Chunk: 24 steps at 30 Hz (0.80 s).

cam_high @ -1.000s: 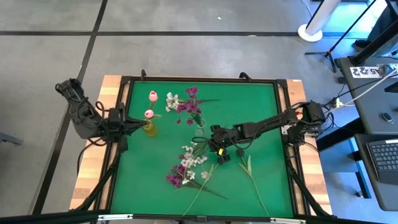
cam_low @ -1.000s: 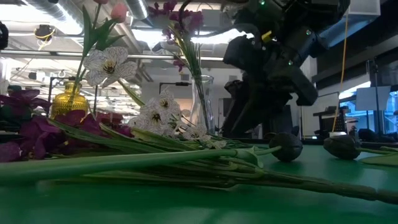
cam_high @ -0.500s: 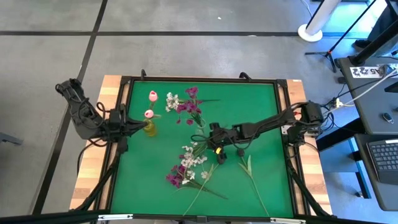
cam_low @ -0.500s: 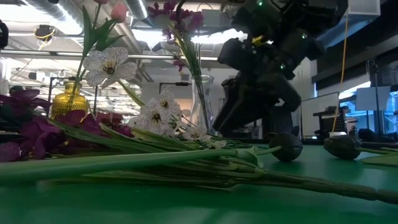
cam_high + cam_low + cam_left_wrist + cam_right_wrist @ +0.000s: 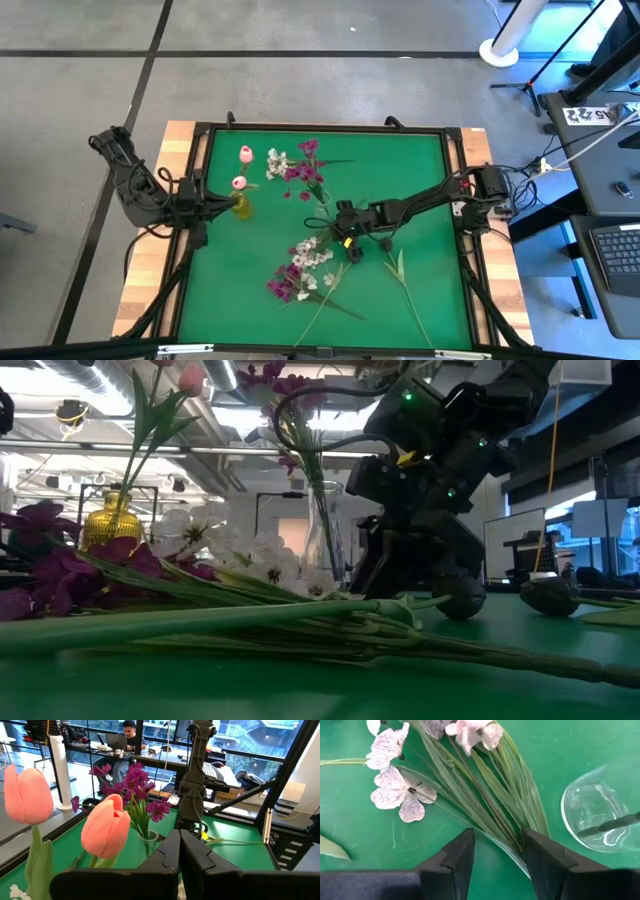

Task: Sort flowers into vase by color
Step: Put the bottom white flower into the yellow vase

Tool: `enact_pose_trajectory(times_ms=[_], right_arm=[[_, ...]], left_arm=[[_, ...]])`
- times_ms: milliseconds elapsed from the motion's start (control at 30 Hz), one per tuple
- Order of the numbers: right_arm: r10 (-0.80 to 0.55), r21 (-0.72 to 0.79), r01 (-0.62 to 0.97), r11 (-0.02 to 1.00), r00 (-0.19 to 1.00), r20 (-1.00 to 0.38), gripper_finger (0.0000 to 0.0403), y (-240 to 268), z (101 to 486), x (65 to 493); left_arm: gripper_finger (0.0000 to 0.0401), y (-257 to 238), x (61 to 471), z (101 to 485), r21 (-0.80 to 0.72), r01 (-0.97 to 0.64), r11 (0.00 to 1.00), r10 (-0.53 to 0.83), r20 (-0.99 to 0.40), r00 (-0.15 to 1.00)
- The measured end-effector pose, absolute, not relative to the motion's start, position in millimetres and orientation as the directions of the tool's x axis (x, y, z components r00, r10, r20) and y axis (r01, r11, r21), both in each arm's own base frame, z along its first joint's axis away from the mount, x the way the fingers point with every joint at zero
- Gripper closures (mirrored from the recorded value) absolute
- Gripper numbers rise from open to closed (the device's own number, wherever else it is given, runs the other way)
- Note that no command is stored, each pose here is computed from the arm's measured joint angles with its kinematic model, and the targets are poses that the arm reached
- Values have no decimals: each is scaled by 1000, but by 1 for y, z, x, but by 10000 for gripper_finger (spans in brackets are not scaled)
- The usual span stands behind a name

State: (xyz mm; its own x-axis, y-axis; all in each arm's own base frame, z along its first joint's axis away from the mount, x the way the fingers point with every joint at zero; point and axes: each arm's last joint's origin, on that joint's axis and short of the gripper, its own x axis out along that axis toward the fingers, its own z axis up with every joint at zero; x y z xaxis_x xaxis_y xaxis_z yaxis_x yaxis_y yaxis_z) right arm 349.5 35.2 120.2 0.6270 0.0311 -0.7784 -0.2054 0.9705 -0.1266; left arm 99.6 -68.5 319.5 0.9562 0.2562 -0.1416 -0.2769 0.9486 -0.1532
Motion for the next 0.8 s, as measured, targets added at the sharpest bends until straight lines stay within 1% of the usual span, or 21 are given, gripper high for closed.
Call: enact_pose_trajectory(times_ms=[67, 133, 300, 367, 467, 567, 800], right_arm=[[32, -126, -208, 970, 623, -782, 257, 36, 120, 349], [33, -124, -210, 970, 616, -787, 282, 36, 119, 348], [21, -114, -194, 974, 584, -812, 372, 35, 127, 341], [16, -109, -184, 977, 569, -822, 393, 34, 134, 337], [-10, -112, -145, 983, 568, -823, 388, 33, 156, 334], [-25, -115, -115, 987, 595, -803, 397, 32, 182, 328], [5, -85, -81, 993, 749, -662, 399, 30, 248, 305]], left_arm=[[401, -69, 100, 319, -153, -277, 949, 256, -143, 956], [401, -70, 101, 319, -154, -278, 948, 257, -145, 956], [401, -73, 104, 317, -152, -282, 947, 259, -155, 953], [401, -74, 104, 316, -147, -283, 948, 260, -157, 953], [401, -75, 105, 315, -143, -284, 948, 261, -160, 952], [401, -76, 106, 315, -138, -285, 949, 262, -163, 951], [401, -76, 106, 315, -143, -284, 948, 261, -161, 952]])
